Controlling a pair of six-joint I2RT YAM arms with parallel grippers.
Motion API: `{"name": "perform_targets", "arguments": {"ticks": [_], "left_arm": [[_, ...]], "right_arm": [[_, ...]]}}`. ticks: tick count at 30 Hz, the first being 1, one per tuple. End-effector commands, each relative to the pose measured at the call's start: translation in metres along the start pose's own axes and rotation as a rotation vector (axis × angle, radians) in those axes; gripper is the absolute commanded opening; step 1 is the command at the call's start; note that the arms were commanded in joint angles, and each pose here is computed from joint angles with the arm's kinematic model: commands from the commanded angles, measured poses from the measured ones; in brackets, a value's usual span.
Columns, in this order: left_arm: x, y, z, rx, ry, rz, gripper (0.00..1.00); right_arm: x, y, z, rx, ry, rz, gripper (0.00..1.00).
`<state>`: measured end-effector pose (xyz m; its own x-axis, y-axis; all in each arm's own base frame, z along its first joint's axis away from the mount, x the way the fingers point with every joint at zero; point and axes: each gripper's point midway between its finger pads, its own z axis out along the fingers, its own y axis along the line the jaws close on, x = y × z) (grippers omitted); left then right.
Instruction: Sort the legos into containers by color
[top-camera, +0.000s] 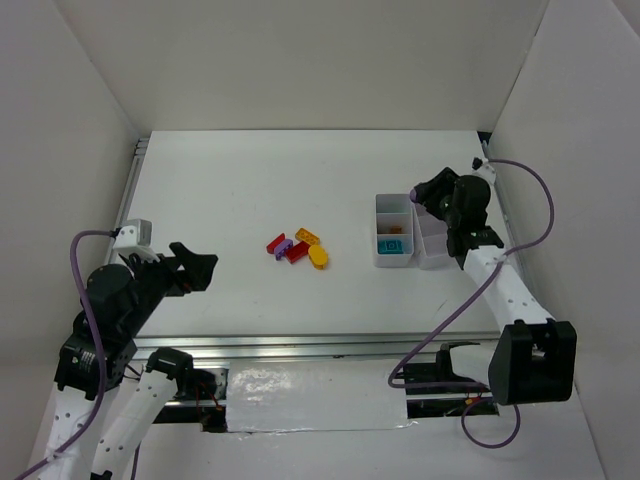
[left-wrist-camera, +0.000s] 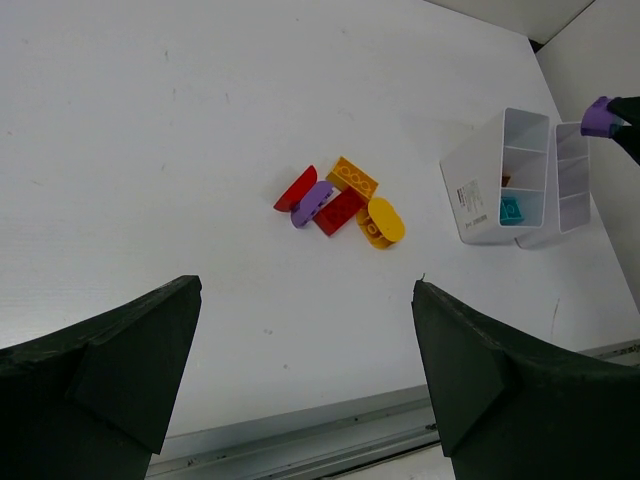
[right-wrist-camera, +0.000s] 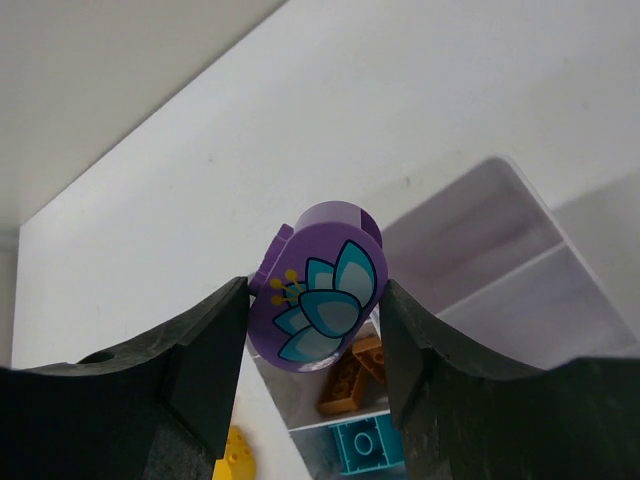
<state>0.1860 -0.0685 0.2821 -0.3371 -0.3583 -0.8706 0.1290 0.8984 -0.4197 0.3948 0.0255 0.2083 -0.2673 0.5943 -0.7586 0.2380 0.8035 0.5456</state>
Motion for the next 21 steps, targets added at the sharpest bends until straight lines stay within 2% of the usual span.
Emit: {"name": "perform_targets", "arguments": {"ticks": [1, 3, 4, 8, 9, 10, 11, 14, 15, 16, 17, 18, 20, 21], "left_arm": [[-0.01, -0.008, 0.001, 0.04, -0.036, 0.029, 1.0], [-0.009, -0.009, 0.003, 0.045, -0.032, 0.029, 1.0], [-0.009, -0.009, 0.003, 0.046, -0.028, 0.03, 1.0], [-0.01, -0.027, 0.004, 0.127, 0.013, 0.046, 1.0], [-0.012, -0.035, 0.007, 0.164, 0.028, 0.033, 0.99], [-0.015, -0.047, 0.007, 0.221, 0.031, 0.026, 1.0], [-0.01, -0.07, 0.005, 0.35, 0.077, 0.019, 0.99], [-0.02, -0.105, 0.011, 0.545, 0.05, -0.056, 0.99], [-0.025, -0.121, 0.009, 0.651, 0.033, -0.08, 1.0], [-0.026, -0.127, 0.011, 0.683, 0.045, -0.116, 0.99], [-0.025, -0.131, 0.011, 0.721, 0.05, -0.115, 1.0], [-0.036, -0.139, 0.009, 0.764, 0.001, -0.1, 1.0], [-0.04, -0.144, 0.008, 0.794, -0.014, -0.097, 1.0], [-0.042, -0.147, 0.007, 0.811, -0.022, -0.089, 1.0]], "right_arm": [[-0.004, 0.026, -0.006, -0.176, -0.046, -0.084, 0.18], [-0.005, 0.041, -0.016, -0.27, -0.056, -0.098, 0.18], [-0.001, 0.061, -0.029, -0.4, -0.046, -0.121, 0.18], [0.011, 0.12, -0.072, -0.668, 0.06, -0.135, 0.14], [0.016, 0.13, -0.081, -0.679, 0.084, -0.112, 0.14], [0.008, 0.138, -0.092, -0.662, 0.035, -0.102, 0.14], [0.026, 0.159, -0.11, -0.699, 0.068, -0.103, 0.14], [0.032, 0.175, -0.139, -0.684, 0.039, -0.031, 0.12], [0.047, 0.188, -0.155, -0.749, 0.077, 0.005, 0.12], [0.044, 0.193, -0.165, -0.765, 0.061, 0.04, 0.11], [0.057, 0.202, -0.18, -0.791, 0.103, 0.086, 0.06], [0.055, 0.203, -0.186, -0.776, 0.088, 0.125, 0.04], [0.052, 0.204, -0.19, -0.721, 0.056, 0.197, 0.04], [0.063, 0.214, -0.2, -0.741, 0.089, 0.19, 0.04]]}}
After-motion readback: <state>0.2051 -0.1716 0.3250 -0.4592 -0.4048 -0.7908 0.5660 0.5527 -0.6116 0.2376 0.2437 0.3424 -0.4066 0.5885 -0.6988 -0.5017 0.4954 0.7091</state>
